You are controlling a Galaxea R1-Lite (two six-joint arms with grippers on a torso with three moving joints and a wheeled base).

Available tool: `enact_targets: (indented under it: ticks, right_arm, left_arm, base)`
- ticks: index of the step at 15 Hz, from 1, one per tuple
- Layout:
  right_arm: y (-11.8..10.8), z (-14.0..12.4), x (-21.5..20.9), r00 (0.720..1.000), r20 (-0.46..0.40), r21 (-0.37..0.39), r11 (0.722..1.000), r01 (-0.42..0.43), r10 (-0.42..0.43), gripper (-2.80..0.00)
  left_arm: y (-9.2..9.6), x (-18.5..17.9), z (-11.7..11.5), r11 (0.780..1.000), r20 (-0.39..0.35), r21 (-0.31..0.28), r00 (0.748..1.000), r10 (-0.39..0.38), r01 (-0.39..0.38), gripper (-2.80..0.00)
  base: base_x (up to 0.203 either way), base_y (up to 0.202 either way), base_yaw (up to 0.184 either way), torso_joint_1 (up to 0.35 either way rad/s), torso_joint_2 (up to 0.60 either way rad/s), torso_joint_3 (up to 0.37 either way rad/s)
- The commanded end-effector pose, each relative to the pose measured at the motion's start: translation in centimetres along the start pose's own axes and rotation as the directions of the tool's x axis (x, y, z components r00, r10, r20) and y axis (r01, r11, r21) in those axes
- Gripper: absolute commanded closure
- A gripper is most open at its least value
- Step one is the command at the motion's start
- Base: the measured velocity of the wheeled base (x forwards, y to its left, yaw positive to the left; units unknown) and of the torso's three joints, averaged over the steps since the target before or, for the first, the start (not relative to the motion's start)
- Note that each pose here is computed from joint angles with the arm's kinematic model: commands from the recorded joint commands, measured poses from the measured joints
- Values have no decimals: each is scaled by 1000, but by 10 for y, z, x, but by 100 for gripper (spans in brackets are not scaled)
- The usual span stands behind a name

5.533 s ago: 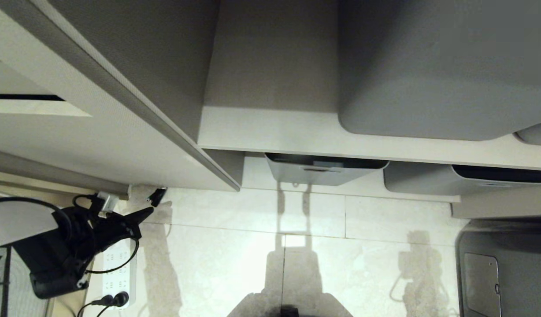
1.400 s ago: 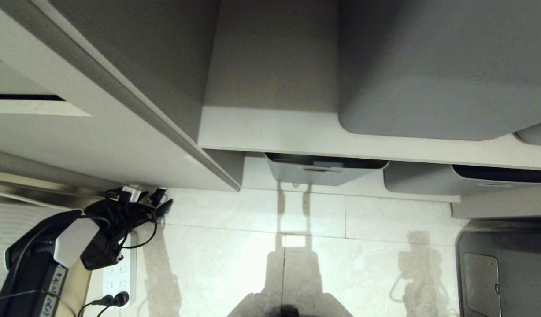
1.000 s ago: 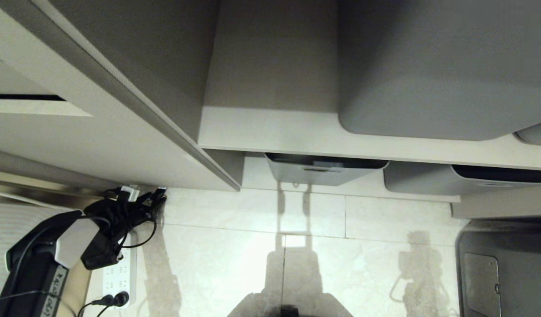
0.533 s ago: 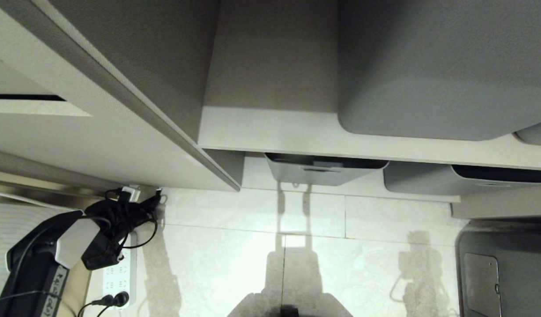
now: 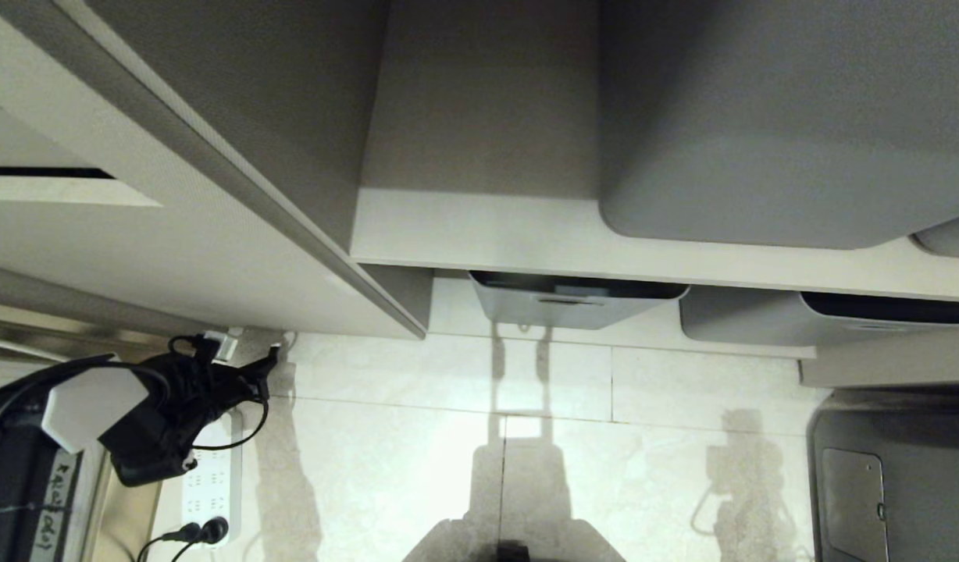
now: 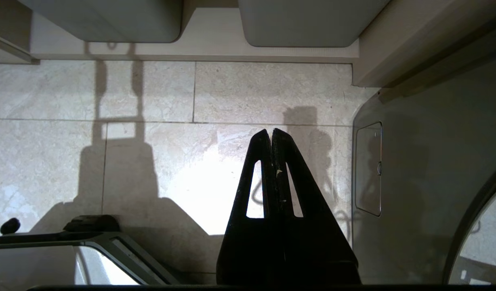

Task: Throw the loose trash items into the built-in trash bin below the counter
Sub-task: Pick up the garbage, then put the garbage in the trash can

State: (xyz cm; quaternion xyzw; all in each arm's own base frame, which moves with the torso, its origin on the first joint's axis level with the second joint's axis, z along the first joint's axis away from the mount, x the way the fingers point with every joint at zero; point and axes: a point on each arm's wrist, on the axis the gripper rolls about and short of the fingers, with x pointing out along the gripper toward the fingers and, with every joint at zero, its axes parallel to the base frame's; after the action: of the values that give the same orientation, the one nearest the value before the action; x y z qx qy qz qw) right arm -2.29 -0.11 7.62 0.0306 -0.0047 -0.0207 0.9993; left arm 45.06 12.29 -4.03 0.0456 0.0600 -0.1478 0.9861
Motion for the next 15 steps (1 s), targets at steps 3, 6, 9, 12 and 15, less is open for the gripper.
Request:
enact_targets:
  ticks: [3, 6, 9, 12, 15]
  right_arm:
    - [0, 0, 0, 1000, -2, 0, 1000, 0, 0, 0]
    - [0, 0, 0, 1000, -2, 0, 1000, 0, 0, 0]
    - [0, 0, 0, 1000, -2, 0, 1000, 0, 0, 0]
    - [0, 0, 0, 1000, -2, 0, 1000, -1, 1, 0]
    - [0, 0, 0, 1000, -2, 0, 1000, 0, 0, 0]
  left_arm:
    - [-13, -50, 79, 999, 52, 36, 998, 20, -22, 0]
    - [-35, -101, 113, 999, 43, 27, 998, 35, -36, 0]
    - [-71, -156, 112, 999, -15, -15, 999, 29, -29, 0]
    - [-94, -189, 119, 1000, 20, -13, 1000, 18, -18, 0]
    - [-101, -203, 134, 999, 80, 25, 996, 40, -43, 0]
  base:
    - [0, 0, 0, 0, 0, 0]
    - [0, 0, 0, 0, 0, 0]
    - [0, 0, 0, 0, 0, 0]
    - [0, 0, 0, 0, 0, 0]
    - [0, 0, 0, 0, 0, 0]
